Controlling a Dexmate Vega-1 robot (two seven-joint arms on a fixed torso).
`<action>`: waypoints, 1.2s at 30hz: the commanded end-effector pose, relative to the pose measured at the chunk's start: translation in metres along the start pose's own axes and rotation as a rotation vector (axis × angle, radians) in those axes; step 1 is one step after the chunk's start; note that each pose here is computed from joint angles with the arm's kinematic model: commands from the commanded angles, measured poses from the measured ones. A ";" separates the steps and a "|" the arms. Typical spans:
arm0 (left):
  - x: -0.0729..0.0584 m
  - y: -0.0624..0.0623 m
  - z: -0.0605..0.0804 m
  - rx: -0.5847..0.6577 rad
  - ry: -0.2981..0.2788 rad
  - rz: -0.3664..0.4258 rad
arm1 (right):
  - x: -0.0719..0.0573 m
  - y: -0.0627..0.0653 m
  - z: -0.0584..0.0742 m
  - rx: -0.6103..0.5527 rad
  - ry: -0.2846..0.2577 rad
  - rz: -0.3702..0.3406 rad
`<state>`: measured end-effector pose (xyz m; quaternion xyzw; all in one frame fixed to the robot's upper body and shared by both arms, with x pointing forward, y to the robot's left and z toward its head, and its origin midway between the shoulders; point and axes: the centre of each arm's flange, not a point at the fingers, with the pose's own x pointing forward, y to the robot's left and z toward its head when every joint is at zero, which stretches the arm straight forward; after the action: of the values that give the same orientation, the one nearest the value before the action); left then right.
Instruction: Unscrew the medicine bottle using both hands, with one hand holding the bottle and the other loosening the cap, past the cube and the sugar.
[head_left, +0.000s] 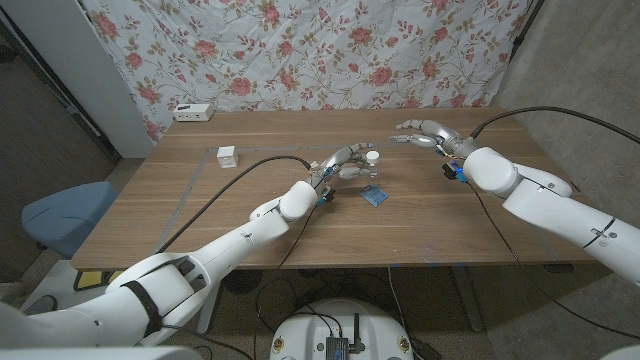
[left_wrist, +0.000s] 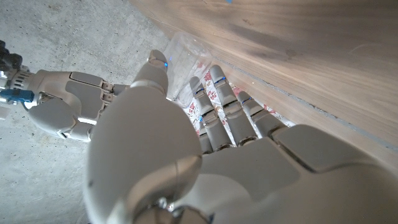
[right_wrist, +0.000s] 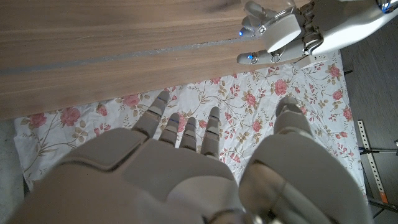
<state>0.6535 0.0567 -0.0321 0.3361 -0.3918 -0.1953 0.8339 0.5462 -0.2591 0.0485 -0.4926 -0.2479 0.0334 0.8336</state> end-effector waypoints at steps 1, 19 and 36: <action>0.002 -0.001 0.002 0.016 0.006 0.001 | -0.001 -0.003 0.015 -0.089 0.029 0.032; 0.002 0.000 0.006 0.050 0.013 0.004 | 0.005 0.003 0.039 -0.246 0.077 0.112; 0.001 -0.001 0.006 0.062 0.029 0.008 | 0.012 0.009 0.056 -0.346 0.089 0.152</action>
<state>0.6492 0.0536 -0.0279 0.3591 -0.3904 -0.1767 0.8291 0.5359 -0.2178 0.0644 -0.6185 -0.1863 0.0339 0.7626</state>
